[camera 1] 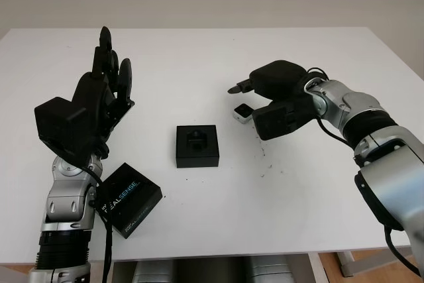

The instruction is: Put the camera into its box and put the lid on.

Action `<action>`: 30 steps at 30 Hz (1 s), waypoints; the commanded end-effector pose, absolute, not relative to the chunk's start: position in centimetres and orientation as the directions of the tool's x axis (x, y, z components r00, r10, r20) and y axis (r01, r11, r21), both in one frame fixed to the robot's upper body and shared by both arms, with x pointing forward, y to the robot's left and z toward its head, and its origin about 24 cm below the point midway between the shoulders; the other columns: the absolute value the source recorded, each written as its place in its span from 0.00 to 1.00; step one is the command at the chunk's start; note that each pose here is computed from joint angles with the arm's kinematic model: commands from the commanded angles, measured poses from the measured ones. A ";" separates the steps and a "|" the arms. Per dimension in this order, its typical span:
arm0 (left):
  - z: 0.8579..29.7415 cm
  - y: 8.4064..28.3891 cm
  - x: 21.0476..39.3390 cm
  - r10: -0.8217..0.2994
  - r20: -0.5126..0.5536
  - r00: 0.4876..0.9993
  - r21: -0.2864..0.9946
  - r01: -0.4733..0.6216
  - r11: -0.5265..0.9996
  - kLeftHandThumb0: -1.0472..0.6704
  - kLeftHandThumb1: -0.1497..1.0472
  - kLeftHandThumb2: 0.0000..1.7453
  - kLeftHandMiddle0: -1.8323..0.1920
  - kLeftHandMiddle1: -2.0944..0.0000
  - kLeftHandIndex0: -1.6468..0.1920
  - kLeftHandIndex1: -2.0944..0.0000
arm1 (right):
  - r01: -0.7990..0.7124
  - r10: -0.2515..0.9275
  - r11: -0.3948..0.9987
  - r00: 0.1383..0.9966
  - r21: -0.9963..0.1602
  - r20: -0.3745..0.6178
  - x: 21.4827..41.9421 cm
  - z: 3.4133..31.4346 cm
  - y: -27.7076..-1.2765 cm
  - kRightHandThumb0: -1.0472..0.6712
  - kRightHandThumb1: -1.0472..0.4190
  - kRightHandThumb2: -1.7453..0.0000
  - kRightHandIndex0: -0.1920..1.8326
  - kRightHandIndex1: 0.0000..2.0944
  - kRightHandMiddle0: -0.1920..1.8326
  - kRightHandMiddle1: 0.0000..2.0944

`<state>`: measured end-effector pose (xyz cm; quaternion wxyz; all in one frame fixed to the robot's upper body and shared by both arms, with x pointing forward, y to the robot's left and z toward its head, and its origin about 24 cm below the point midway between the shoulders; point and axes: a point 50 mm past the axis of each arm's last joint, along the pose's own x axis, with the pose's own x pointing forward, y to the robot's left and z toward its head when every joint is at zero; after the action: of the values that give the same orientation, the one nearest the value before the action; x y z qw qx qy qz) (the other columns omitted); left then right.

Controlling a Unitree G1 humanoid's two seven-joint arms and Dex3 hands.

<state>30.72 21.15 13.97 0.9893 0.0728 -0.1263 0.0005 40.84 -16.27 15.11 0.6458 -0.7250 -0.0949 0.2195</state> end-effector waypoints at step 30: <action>14.4 21.4 29.8 -0.010 0.266 0.964 0.165 -0.036 0.986 0.15 1.00 0.39 1.00 1.00 1.00 1.00 | -0.072 0.400 -0.271 0.898 -0.960 -0.181 40.4 12.6 -16.3 0.42 0.14 0.97 0.38 0.05 0.42 0.06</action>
<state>30.09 21.16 14.09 0.9887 0.0774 -0.1282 0.0014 40.52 -16.18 12.85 0.5977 -0.7691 -0.1068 0.1997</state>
